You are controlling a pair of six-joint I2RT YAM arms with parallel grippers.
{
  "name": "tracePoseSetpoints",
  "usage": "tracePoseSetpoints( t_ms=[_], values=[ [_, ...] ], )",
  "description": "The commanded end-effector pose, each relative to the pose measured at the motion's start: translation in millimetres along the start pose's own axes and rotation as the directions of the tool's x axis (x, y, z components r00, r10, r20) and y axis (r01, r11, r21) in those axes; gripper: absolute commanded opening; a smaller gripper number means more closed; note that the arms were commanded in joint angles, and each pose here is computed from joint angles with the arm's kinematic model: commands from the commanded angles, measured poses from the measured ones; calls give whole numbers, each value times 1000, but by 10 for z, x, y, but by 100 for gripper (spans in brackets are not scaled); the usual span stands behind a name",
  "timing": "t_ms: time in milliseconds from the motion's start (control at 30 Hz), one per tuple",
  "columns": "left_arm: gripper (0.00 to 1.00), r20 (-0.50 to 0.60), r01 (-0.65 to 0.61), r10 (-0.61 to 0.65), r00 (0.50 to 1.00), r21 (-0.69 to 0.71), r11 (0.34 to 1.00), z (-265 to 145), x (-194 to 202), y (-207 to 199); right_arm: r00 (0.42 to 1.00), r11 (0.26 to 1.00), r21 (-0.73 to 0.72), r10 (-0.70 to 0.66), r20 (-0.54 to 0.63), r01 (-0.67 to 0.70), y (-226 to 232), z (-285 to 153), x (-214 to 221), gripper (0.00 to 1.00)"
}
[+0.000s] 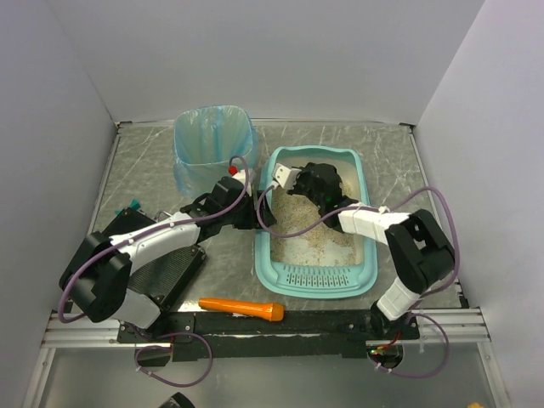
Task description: Clean the litter box
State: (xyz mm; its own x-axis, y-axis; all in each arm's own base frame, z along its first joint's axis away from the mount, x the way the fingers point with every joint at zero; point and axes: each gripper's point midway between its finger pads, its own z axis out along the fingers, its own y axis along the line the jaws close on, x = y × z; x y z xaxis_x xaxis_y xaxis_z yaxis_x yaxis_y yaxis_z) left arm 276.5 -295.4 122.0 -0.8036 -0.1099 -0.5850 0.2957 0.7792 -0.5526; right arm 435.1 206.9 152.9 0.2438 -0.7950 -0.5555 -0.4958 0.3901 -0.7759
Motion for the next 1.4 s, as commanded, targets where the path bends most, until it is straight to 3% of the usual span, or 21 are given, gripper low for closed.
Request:
tracePoseSetpoints(
  t_ms=[0,400,667,800,933,1067,1200,1367],
  values=[
    [75,72,-51,41,997,149,988,-136,-183,-379,998,1000,16,12,58,-12,7,103,-43,0],
    [75,89,-56,44,995,143,988,-187,-203,-372,947,967,-184,215,240,-173,385,-225,-451,0],
    [74,102,-56,42,994,141,988,-230,-210,-366,935,968,-162,230,271,-191,304,-468,-553,0],
    [74,104,-60,46,994,136,989,-240,-213,-358,903,970,-91,242,354,-224,60,-734,-738,0],
    [75,104,-62,48,993,132,989,-235,-218,-348,899,964,-7,250,361,-265,-162,-846,-752,0],
    [75,101,-60,46,994,138,989,-230,-214,-364,946,976,52,192,262,-213,-192,-602,-535,0],
    [75,95,-53,40,995,138,989,-214,-201,-360,945,983,45,160,286,-181,-236,-329,-559,0],
    [74,81,-41,30,996,144,989,-183,-176,-363,926,974,-26,222,306,-225,-38,-31,-542,0]
  ],
)
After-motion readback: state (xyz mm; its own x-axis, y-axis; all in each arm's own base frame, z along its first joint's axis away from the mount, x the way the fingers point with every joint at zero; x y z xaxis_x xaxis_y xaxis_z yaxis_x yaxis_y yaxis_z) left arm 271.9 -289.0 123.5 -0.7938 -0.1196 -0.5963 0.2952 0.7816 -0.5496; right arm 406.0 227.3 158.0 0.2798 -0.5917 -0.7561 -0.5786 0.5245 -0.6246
